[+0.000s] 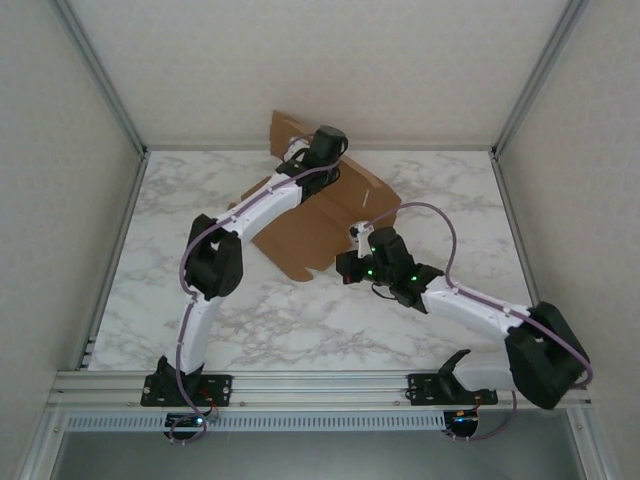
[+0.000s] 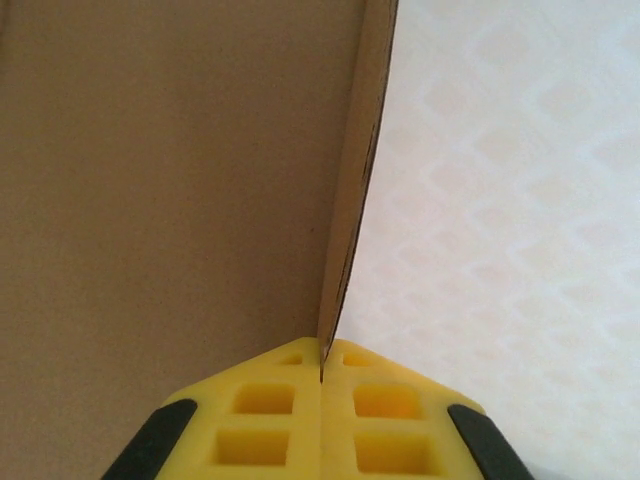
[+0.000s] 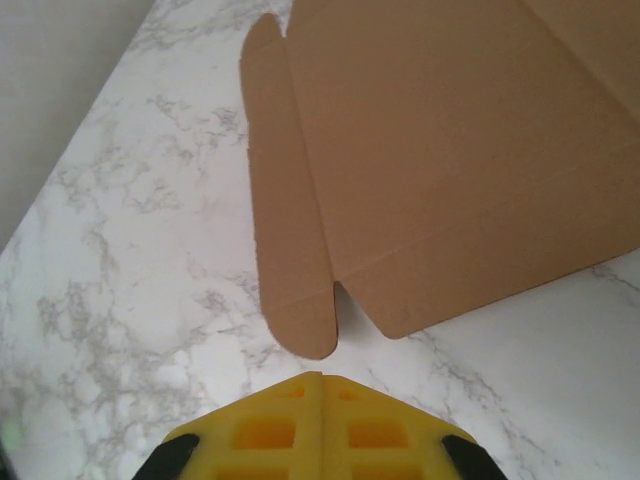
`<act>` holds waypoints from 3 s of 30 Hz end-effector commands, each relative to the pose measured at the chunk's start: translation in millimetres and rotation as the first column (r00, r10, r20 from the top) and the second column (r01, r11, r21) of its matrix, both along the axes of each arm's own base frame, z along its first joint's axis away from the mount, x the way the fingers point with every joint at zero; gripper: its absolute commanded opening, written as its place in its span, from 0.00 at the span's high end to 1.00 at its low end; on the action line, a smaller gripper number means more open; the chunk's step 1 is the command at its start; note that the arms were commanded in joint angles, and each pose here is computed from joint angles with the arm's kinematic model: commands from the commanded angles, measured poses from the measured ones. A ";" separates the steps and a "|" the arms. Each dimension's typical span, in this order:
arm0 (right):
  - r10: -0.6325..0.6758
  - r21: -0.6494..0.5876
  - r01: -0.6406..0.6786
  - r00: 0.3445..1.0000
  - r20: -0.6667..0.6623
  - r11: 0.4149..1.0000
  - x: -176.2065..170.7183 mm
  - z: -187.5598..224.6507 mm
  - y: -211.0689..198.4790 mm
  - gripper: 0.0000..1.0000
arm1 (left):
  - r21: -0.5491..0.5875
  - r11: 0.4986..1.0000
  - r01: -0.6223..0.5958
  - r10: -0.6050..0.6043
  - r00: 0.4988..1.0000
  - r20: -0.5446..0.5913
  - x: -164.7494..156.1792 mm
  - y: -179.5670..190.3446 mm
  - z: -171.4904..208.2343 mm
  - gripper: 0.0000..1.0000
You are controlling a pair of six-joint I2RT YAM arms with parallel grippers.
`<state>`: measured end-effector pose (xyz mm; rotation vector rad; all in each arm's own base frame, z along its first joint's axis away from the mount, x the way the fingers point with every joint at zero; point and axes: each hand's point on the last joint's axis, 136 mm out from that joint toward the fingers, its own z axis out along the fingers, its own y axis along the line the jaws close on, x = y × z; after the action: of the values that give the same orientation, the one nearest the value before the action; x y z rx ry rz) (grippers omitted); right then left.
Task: Fold the paper box
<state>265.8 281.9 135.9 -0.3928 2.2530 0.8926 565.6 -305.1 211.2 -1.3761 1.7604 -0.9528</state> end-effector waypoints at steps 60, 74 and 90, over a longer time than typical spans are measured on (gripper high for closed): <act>-0.129 -0.400 0.116 0.992 -0.007 0.909 25.2 -103.3 20.3 0.98 | 0.061 0.986 -0.154 0.163 0.966 -0.202 -124.3 115.6 -60.2 1.00; -0.066 0.008 0.066 0.968 0.243 0.998 -23.3 105.8 -28.9 0.80 | 0.098 0.989 -0.111 0.131 0.964 -0.232 -136.4 121.6 -69.5 1.00; -0.116 -0.295 -0.015 0.899 -0.422 0.955 164.4 3.0 31.3 1.00 | 0.116 0.991 -0.069 0.100 0.953 -0.285 -146.5 121.0 -100.3 1.00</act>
<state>459.9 314.4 176.8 -0.2518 2.5568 0.6495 423.8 -185.3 128.4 -1.5645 1.8548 -0.6708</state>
